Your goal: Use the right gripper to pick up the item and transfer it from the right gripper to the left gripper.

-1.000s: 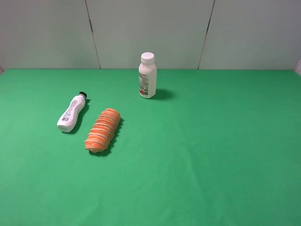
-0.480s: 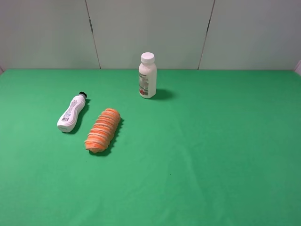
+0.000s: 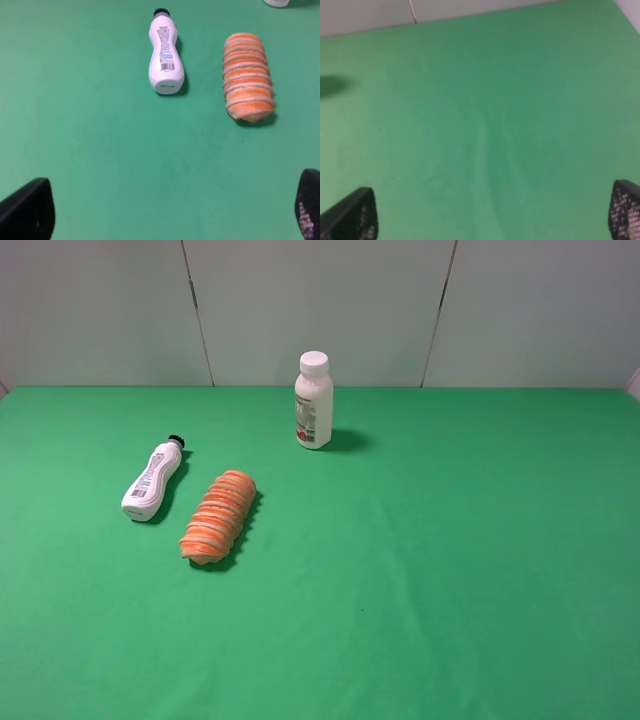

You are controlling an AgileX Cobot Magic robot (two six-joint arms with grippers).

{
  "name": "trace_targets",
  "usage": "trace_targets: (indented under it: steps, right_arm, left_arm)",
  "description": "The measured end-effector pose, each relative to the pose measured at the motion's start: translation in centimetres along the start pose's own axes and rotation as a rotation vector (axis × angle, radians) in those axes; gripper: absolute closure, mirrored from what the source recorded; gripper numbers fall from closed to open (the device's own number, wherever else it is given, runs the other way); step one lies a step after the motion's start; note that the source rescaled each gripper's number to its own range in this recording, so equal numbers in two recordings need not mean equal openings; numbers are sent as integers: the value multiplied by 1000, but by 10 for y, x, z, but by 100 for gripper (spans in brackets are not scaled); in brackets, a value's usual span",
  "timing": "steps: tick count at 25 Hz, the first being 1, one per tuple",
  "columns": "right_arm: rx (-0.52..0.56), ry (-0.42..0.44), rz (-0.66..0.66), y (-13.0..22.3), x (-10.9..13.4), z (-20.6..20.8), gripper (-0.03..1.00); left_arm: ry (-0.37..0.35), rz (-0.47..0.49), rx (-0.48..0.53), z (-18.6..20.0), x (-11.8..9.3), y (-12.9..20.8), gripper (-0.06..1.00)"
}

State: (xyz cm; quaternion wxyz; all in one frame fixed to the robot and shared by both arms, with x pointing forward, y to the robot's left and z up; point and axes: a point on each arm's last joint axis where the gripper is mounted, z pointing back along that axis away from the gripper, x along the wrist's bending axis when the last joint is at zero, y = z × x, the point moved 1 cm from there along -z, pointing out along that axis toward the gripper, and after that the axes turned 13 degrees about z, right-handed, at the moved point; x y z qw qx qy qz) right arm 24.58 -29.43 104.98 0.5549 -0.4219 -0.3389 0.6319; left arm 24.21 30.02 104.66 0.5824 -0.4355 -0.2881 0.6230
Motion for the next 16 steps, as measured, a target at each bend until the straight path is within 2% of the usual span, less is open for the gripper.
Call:
trace_targets:
  steps: [9, 16]
  right_arm:
    - [1, 0, 0, 0, 0, 0, -3]
    - [1, 0, 0, 0, 0, 0, -3]
  left_arm:
    - [0, 0, 0, 0, 0, 0, -5]
    - [-47, 27, -11, 0, 0, 0, -5]
